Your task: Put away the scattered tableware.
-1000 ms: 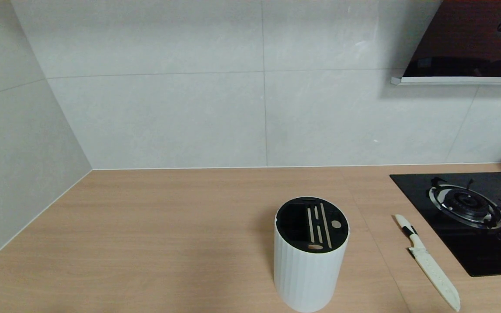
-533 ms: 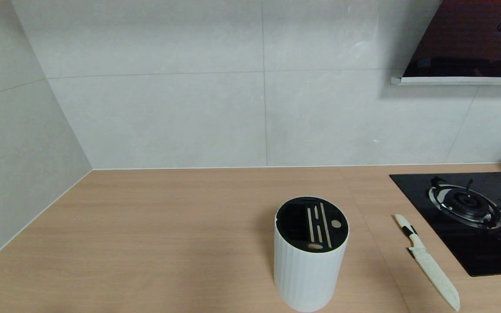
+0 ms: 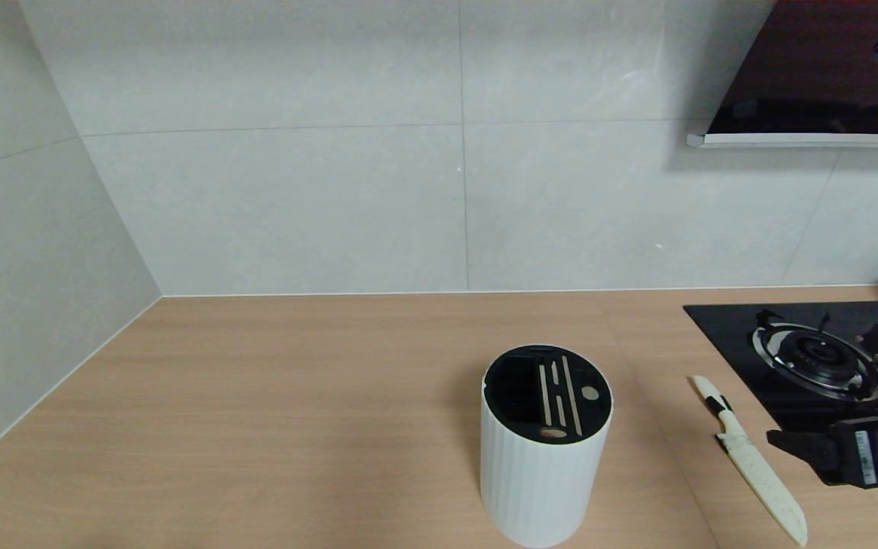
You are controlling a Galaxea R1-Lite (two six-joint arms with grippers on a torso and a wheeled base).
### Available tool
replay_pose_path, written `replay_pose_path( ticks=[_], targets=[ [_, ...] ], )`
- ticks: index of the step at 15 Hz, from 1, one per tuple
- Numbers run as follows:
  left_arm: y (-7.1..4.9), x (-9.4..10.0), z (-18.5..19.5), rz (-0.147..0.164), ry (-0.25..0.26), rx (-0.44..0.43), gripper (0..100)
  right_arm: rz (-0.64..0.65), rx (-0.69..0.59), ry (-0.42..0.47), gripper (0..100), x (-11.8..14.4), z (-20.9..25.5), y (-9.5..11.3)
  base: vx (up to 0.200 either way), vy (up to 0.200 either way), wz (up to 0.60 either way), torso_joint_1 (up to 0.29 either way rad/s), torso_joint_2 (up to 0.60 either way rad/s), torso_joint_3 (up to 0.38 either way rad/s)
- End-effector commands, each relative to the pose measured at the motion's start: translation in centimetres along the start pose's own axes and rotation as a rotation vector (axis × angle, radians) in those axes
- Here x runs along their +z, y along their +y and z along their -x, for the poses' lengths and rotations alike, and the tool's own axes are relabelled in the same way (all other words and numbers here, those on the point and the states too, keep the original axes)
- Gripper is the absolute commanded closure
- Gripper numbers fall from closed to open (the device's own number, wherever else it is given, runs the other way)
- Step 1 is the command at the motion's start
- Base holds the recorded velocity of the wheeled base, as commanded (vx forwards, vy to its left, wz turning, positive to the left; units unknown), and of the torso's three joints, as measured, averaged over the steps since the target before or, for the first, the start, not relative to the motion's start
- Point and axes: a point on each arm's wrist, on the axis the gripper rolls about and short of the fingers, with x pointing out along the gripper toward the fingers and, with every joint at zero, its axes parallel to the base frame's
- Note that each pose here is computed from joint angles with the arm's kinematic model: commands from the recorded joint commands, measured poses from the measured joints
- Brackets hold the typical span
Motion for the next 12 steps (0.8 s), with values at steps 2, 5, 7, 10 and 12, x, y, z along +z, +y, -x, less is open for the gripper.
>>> replay_pose_path(
  ticks=[2,5,7,10,12],
  targets=[
    [0.0,0.0,0.0,0.000,0.000,0.000,0,0.009,-0.037,0.208,0,-1.4,-7.6,0.1,0.000,0.000,0.00,0.000,0.00,0.000],
    [0.0,0.0,0.0,0.000,0.000,0.000,0,0.002,-0.093,0.256,0,-2.3,-10.4,-0.5,0.000,0.000,0.00,0.000,0.00,0.000],
    [0.0,0.0,0.0,0.000,0.000,0.000,0,-0.008,-0.105,0.253,0,-2.8,-12.3,-0.8,0.000,0.000,0.00,0.000,0.00,0.000],
    [0.0,0.0,0.0,0.000,0.000,0.000,0,-0.008,-0.138,0.236,0,-3.4,-14.7,-1.5,0.000,0.000,0.00,0.000,0.00,0.000],
    [0.0,0.0,0.0,0.000,0.000,0.000,0,-0.015,-0.155,0.195,0,-3.6,-16.1,-2.1,0.000,0.000,0.00,0.000,0.00,0.000]
  ],
)
